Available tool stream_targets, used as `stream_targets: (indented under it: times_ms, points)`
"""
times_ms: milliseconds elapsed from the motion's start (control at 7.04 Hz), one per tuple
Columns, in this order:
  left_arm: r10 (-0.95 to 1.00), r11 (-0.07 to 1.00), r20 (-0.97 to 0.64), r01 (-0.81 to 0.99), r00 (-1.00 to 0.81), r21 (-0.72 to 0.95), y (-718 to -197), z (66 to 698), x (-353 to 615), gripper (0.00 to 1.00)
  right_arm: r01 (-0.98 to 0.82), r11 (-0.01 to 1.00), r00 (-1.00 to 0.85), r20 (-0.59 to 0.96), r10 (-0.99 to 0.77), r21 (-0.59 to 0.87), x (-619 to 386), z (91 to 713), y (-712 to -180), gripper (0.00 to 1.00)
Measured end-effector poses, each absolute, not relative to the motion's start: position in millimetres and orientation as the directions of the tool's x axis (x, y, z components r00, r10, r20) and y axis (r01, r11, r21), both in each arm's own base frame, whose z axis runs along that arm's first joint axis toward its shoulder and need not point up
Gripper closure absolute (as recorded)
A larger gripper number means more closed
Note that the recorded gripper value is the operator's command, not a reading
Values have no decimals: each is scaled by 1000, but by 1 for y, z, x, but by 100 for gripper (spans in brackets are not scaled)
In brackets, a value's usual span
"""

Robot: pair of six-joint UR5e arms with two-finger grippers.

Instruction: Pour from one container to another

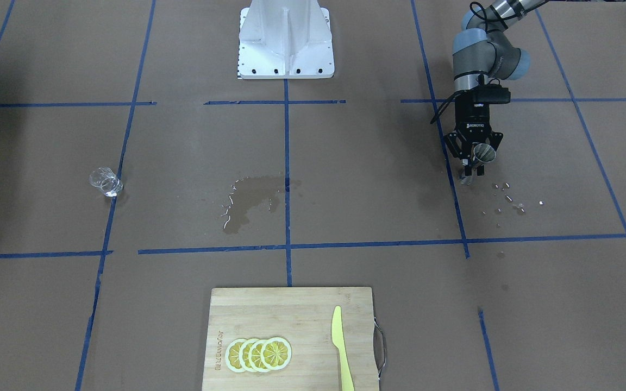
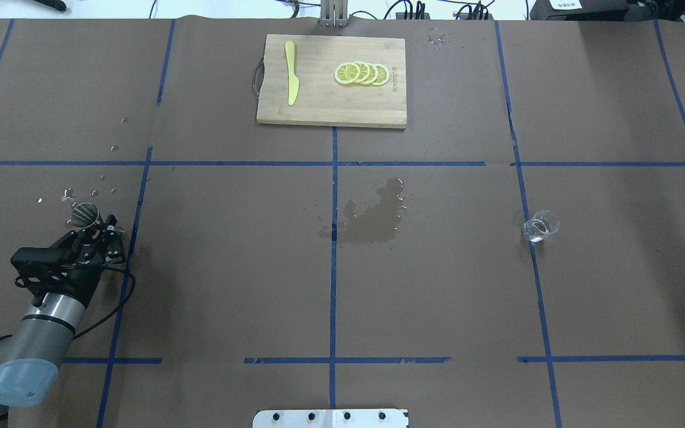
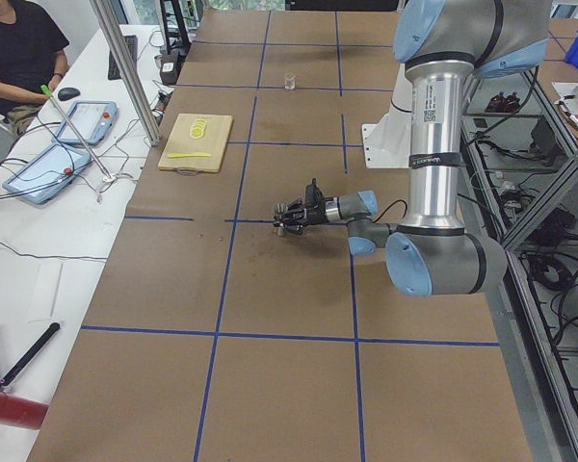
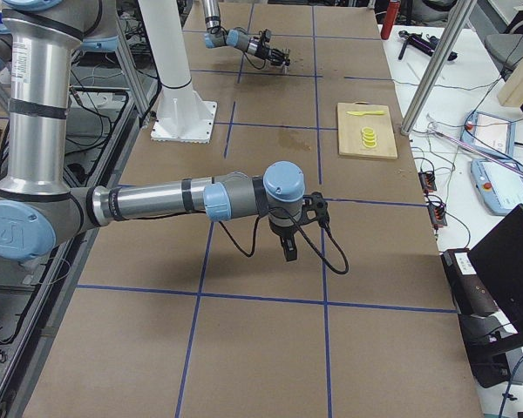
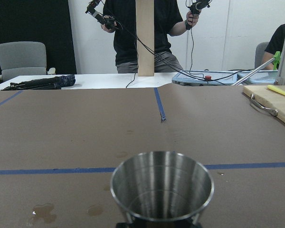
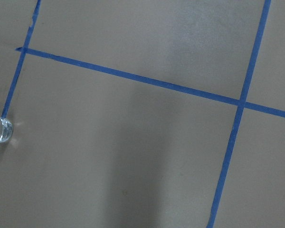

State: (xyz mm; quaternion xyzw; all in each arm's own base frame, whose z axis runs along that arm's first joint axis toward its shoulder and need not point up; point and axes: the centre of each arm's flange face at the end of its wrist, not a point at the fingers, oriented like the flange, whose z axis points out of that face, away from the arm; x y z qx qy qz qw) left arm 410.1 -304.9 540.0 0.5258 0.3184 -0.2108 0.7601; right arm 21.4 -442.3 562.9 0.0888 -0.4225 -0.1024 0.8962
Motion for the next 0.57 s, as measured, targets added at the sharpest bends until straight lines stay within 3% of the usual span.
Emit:
stream_targets:
  times_ms: [568]
  points:
    - [85, 313, -712, 660, 697, 683, -311, 510, 394, 100, 106, 955, 621, 731, -282, 279, 21, 558, -444, 0]
